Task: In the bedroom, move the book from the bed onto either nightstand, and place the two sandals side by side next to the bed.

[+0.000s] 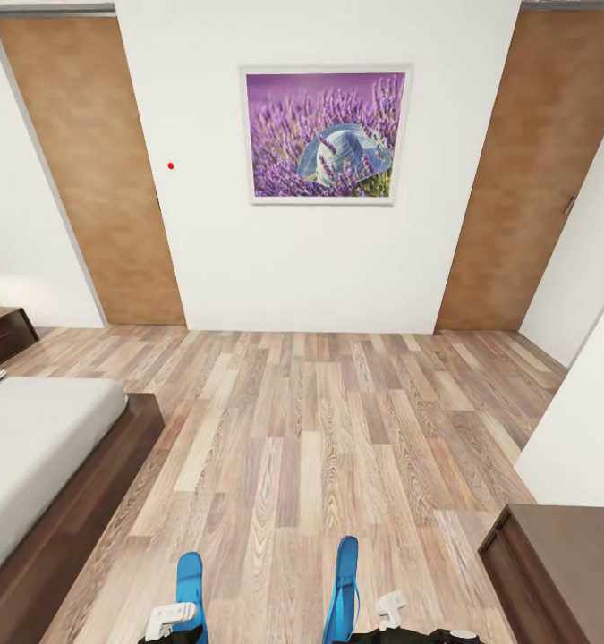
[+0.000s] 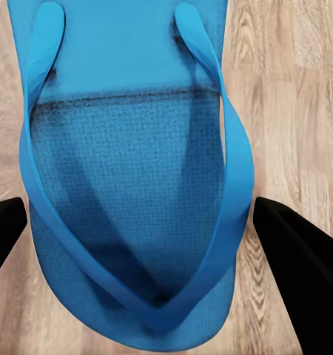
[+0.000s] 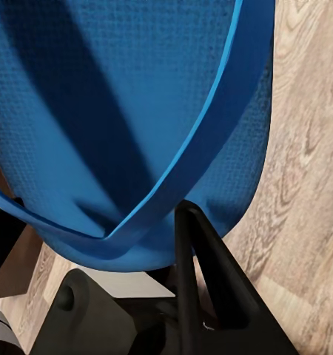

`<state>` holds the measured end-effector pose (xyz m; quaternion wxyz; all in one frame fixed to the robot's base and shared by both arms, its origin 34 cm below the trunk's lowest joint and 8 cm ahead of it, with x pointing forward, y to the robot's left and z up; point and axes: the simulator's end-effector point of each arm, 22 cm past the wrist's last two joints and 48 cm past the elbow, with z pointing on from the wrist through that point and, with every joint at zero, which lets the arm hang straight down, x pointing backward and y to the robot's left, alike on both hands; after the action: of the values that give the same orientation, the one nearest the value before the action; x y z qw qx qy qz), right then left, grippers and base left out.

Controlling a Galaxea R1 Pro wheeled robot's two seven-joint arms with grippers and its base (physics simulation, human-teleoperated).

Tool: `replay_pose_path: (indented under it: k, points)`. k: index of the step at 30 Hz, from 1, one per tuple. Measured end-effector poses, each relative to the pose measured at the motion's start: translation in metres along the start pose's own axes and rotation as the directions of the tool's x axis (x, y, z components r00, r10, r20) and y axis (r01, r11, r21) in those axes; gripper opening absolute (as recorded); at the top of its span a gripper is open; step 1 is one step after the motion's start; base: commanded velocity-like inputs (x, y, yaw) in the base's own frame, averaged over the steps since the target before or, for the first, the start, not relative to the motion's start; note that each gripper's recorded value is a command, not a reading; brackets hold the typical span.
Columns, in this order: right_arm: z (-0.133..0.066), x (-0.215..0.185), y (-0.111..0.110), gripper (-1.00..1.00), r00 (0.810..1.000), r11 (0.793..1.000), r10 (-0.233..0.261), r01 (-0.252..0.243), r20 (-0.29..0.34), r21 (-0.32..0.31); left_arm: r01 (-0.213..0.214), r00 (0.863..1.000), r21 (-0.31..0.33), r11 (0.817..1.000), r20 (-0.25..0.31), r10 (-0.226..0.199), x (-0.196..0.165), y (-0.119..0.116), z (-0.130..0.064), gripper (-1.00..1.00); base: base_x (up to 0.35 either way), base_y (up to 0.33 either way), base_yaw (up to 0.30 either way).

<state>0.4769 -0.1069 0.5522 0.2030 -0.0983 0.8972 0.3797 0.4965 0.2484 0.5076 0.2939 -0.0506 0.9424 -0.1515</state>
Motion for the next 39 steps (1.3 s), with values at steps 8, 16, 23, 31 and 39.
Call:
replay_pose_path:
  k: [8, 16, 23, 31, 39]
  points:
    - [-0.0017, -0.0050, 0.0017, -1.00, 1.000, 1.000, -0.009, 0.009, 0.009, 0.000, -0.004, 1.000, 0.003, 1.000, 0.012, 0.004, -0.0056, -0.0015, -0.0013, -1.00, 0.000, 0.000, 0.000]
    - [-0.0028, -0.0072, 0.0025, -1.00, 1.000, 1.000, -0.014, 0.014, 0.013, 0.001, -0.006, 1.000, 0.004, 1.000, 0.018, 0.006, -0.0086, -0.0024, -0.0021, -1.00, 0.000, 0.000, 0.000]
    - [-0.0030, -0.0075, 0.0028, -1.00, 1.000, 1.000, -0.015, 0.015, 0.013, 0.001, -0.004, 1.000, 0.003, 1.000, 0.020, 0.004, -0.0089, -0.0023, -0.0025, -1.00, 0.205, 0.000, 0.000]
    - [-0.0030, -0.0075, 0.0028, -1.00, 1.000, 1.000, -0.016, 0.016, 0.013, 0.001, -0.006, 1.000, 0.004, 1.000, 0.019, 0.006, -0.0087, -0.0024, -0.0025, -1.00, 0.328, 0.000, 0.109]
    - [-0.0030, -0.0074, 0.0028, -1.00, 1.000, 1.000, -0.016, 0.016, 0.013, 0.001, -0.006, 1.000, 0.004, 1.000, 0.019, 0.006, -0.0087, -0.0027, -0.0024, -1.00, 0.327, 0.000, 0.136]
